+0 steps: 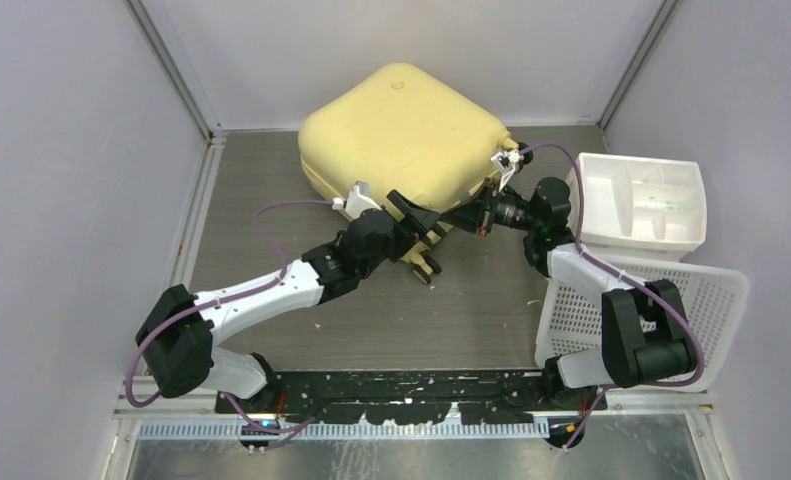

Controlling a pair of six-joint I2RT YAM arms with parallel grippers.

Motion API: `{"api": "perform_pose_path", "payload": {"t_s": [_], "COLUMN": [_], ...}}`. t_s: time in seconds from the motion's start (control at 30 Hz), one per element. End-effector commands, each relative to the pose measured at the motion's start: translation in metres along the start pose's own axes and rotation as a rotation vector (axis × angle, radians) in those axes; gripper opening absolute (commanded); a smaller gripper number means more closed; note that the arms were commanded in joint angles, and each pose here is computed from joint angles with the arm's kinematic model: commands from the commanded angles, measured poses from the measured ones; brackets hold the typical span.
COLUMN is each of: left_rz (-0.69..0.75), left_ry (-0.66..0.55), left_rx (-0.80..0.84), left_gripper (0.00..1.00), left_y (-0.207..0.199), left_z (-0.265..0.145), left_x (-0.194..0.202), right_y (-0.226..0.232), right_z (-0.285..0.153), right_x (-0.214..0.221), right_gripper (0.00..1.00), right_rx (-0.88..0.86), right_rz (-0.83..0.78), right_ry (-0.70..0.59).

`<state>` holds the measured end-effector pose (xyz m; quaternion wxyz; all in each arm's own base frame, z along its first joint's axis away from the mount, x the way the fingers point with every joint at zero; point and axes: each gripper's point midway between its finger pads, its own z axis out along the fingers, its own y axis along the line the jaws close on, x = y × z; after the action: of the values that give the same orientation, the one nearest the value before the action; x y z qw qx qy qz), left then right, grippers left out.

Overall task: Open, take out, and arrange the luggage
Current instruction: Unzip the luggage at the center of the board.

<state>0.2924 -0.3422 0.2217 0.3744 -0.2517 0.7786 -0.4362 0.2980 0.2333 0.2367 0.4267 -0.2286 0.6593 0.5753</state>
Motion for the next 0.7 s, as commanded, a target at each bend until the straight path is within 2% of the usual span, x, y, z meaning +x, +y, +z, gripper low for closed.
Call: {"api": "perform_pose_path", "payload": {"t_s": [0.0, 0.2, 0.5, 0.67], "left_rz": [-0.089, -0.115, -0.124, -0.124], "left_ry": [-0.064, -0.061, -0.066, -0.07], "left_rx": [0.068, 0.068, 0.052, 0.048], "left_gripper": [0.85, 0.83, 0.82, 0.77], "left_y": [-0.022, -0.021, -0.015, -0.016], "left_z": [0.006, 0.013, 0.017, 0.021], "left_x": [-0.012, -0.008, -0.007, -0.006], "right_y": [0.026, 0.034, 0.035, 0.031], "right_z": [0.002, -0.002, -0.032, -0.042], "right_x": [-0.012, -0.017, -0.031, -0.04], "right_gripper": [0.18, 0.18, 0.26, 0.3], "right_rx": [-0.113, -0.125, -0.032, 0.0], "right_rz": [-0.065, -0.108, -0.267, -0.273], "right_ry": [-0.001, -0.01, 0.01, -0.002]}}
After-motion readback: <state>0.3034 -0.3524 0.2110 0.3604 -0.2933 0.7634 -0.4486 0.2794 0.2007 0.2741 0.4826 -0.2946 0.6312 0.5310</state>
